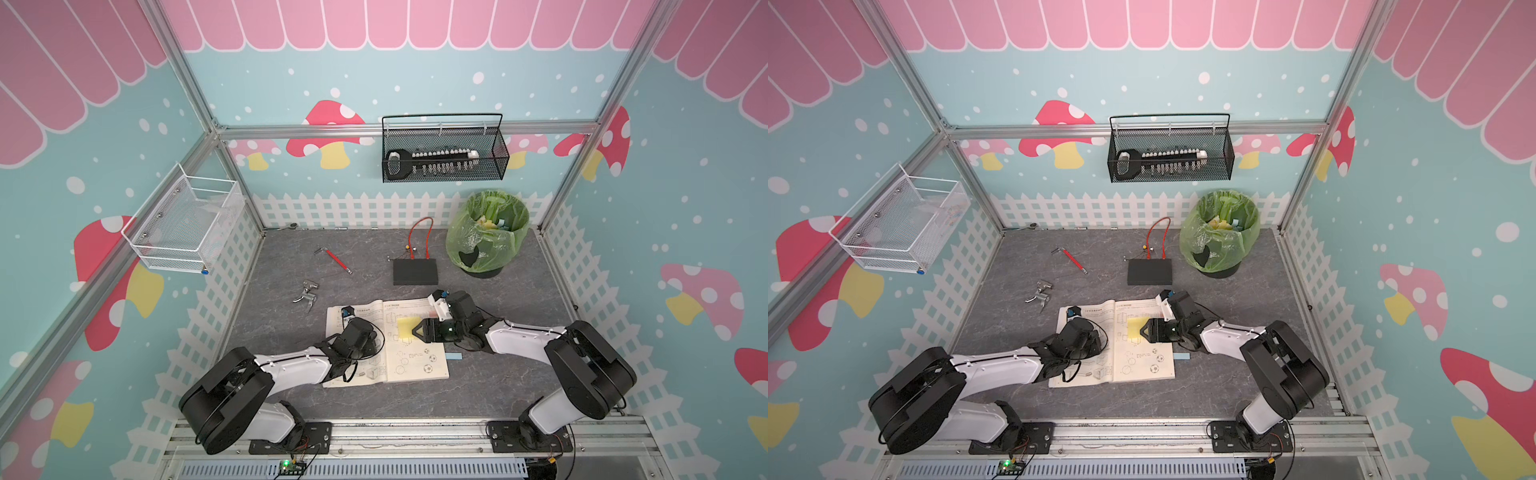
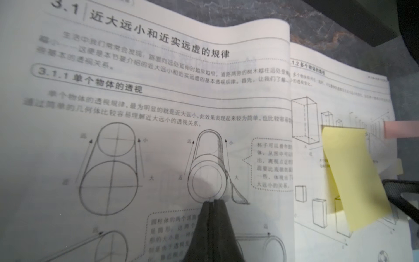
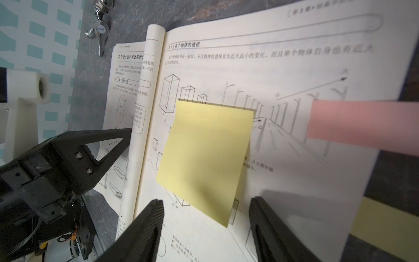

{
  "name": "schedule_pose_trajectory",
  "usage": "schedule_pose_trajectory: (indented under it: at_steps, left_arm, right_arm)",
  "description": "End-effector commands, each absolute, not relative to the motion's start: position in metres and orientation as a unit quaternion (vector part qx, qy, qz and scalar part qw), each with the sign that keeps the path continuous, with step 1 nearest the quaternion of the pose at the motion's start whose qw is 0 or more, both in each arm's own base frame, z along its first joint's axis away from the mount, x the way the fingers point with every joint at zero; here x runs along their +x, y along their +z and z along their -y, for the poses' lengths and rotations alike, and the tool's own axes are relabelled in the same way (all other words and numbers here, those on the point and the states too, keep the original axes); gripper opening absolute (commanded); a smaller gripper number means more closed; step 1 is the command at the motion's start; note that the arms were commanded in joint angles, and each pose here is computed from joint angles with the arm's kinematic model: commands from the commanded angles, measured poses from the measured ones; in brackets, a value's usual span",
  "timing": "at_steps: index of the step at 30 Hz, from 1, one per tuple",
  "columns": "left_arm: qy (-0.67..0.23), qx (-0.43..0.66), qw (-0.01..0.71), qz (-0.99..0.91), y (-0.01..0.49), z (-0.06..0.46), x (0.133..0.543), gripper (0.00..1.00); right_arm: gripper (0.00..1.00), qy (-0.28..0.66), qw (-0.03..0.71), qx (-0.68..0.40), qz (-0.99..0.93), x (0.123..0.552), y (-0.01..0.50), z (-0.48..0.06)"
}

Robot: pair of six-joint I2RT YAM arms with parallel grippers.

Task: Peel off the used sticky note
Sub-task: Tear off the note from the book.

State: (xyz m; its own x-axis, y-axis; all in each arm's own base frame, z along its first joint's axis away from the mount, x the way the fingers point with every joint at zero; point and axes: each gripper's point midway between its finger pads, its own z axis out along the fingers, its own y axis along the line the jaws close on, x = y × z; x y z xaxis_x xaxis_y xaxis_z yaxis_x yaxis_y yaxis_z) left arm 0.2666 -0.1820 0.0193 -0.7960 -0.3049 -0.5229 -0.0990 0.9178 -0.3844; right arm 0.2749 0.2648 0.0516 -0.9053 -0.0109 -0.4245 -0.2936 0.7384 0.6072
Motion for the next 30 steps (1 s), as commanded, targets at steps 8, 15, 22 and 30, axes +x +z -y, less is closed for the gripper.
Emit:
schedule_pose_trajectory:
  at_steps: [8, 15, 22, 30]
  left_arm:
    - [-0.134, -0.109, 0.264, -0.949, -0.004, 0.171, 0.253, 0.00]
    - [-0.136, -0.105, 0.260, -0.950, -0.003, 0.174, 0.255, 0.00]
    - [-0.140, -0.097, 0.258, -0.951, -0.002, 0.176, 0.254, 0.00]
    - [-0.141, -0.092, 0.255, -0.952, -0.003, 0.178, 0.253, 0.00]
  right_arm:
    - [0.63, 0.392, 0.186, -0.064, -0.899, 0.275, 0.044, -0.279]
    - [0.57, 0.376, 0.207, -0.030, -0.903, 0.285, 0.046, -0.271]
    - [0.78, 0.387, 0.224, 0.044, -0.894, 0.289, 0.052, -0.260]
    - [0.72, 0.391, 0.217, 0.074, -0.891, 0.291, 0.042, -0.260]
